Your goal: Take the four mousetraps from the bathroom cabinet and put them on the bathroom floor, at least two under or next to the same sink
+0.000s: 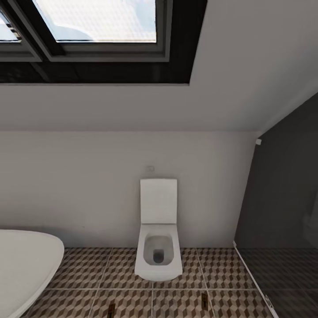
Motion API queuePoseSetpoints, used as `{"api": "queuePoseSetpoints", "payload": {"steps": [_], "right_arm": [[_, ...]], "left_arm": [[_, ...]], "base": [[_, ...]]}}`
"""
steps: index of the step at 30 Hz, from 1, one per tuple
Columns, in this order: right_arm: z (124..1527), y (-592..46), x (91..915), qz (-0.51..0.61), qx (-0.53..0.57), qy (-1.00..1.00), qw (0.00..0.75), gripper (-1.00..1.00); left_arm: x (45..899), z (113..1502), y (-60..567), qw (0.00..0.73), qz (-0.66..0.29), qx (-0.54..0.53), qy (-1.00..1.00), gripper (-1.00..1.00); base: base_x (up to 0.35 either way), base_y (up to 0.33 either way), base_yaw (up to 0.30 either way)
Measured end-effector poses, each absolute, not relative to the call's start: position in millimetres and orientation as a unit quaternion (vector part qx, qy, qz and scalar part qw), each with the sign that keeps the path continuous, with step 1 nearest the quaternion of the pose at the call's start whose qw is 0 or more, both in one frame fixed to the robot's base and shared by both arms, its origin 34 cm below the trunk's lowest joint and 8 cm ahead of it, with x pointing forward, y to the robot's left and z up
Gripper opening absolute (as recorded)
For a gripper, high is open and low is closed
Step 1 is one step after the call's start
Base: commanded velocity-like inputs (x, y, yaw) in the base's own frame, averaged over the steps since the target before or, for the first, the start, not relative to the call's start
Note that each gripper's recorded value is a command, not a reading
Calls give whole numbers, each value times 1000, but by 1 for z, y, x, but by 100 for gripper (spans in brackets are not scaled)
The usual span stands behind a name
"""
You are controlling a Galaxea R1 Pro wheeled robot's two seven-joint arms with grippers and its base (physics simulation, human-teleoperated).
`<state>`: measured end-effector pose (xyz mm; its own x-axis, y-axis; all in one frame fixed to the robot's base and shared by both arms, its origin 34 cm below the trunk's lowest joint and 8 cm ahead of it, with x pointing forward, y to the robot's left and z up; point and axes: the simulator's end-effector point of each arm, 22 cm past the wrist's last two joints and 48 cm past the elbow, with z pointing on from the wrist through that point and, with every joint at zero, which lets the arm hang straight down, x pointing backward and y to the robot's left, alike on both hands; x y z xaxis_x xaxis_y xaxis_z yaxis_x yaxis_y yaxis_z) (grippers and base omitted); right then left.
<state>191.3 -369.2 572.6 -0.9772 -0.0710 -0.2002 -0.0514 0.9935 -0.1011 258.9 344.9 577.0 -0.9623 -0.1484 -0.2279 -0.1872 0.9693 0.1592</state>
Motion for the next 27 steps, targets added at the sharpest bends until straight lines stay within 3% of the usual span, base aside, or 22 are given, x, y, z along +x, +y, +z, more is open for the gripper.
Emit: {"api": "queuePoseSetpoints", "payload": {"steps": [8, 27], "right_arm": [[573, -369, 192, -48, -30, 993, 103, 100], [573, -366, 195, -47, -32, 993, 105, 100]], "left_arm": [[209, 567, 330, 77, 70, -79, 991, 100], [198, 563, 296, 69, 46, -80, 993, 100]], "base": [[0, 0, 0], [0, 0, 0]]}}
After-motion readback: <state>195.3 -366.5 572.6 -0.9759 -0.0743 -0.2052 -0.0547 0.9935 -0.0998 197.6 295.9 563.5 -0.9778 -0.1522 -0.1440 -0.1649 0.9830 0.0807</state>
